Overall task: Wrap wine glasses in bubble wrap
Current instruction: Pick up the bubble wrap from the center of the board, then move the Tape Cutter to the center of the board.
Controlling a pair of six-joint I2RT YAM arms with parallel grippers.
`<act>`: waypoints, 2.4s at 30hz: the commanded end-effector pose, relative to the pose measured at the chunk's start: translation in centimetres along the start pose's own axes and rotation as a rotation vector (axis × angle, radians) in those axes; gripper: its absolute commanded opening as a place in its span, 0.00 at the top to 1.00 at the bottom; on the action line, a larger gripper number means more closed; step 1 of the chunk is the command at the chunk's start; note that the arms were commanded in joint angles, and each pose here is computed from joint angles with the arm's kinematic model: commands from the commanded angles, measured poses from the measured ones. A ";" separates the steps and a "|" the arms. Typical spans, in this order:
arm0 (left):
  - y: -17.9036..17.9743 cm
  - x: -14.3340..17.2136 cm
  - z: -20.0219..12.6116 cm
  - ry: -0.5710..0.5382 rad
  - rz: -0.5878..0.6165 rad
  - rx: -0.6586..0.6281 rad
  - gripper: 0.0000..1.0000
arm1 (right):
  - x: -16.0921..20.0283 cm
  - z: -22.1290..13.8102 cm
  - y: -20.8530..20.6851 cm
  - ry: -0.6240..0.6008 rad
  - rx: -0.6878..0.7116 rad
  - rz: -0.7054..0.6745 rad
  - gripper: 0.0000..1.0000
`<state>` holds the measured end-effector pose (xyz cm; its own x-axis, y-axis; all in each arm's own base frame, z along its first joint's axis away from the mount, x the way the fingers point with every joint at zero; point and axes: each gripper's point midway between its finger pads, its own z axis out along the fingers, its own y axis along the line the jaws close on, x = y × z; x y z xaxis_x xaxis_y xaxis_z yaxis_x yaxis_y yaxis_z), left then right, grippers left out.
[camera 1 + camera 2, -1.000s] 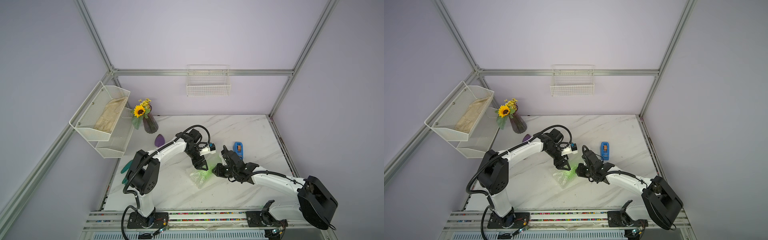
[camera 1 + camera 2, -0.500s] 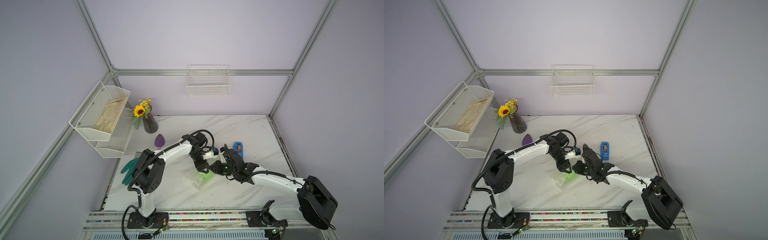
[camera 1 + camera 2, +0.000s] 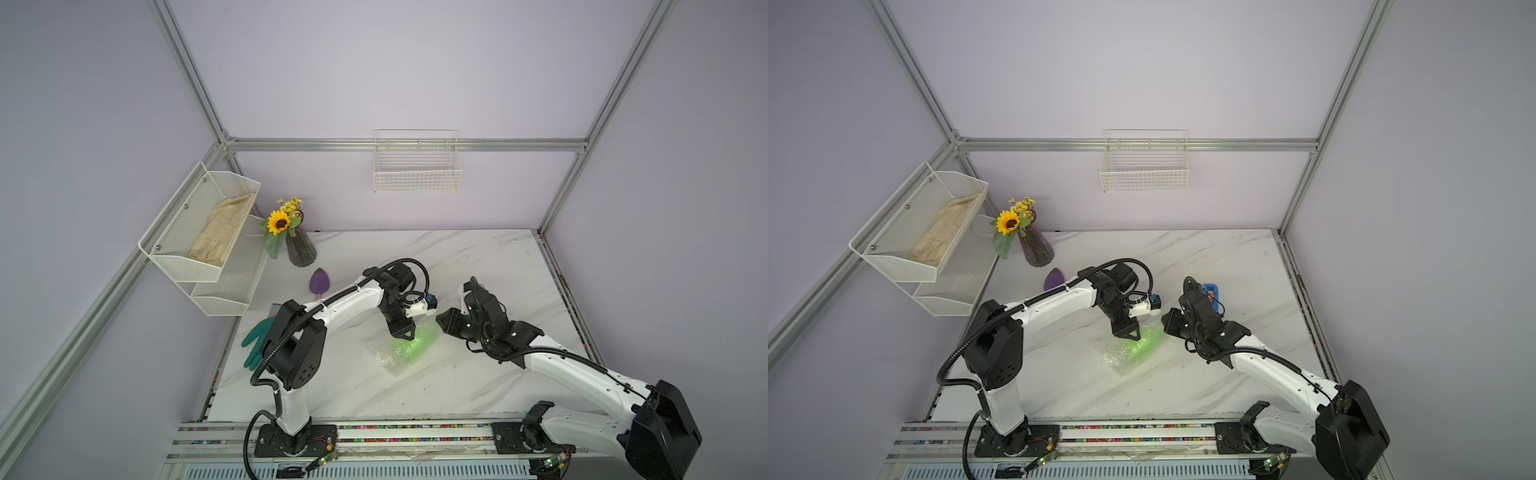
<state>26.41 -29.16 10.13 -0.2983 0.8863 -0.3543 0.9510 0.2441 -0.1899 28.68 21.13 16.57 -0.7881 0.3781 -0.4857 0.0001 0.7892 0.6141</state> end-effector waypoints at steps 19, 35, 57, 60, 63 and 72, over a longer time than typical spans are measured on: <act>3.9 5.8 -5.6 0.167 0.181 -0.309 0.87 | -13.6 1.2 -13.8 -0.065 0.254 0.049 0.71; 6.2 6.9 -5.1 0.135 0.383 -0.543 0.88 | -10.6 2.9 -18.3 0.067 0.226 0.068 0.68; 6.0 6.7 -5.2 0.116 0.386 -0.545 0.88 | -6.3 5.4 -17.7 0.203 0.061 0.184 0.65; 6.0 6.7 -5.0 0.118 0.383 -0.541 0.88 | -6.5 4.9 -19.2 0.173 0.129 0.188 0.64; 6.0 6.7 -4.8 0.128 0.387 -0.540 0.88 | -6.8 4.7 -18.6 0.168 0.098 0.182 0.63; 5.9 6.6 -4.7 0.133 0.390 -0.541 0.88 | -9.3 3.1 -18.7 0.046 0.167 0.145 0.61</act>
<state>30.76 -20.05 11.16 0.0390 0.9818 -0.1861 0.9073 0.0432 0.4183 37.32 6.13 7.26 -0.8352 0.4507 -0.3151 0.1762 0.7620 0.6231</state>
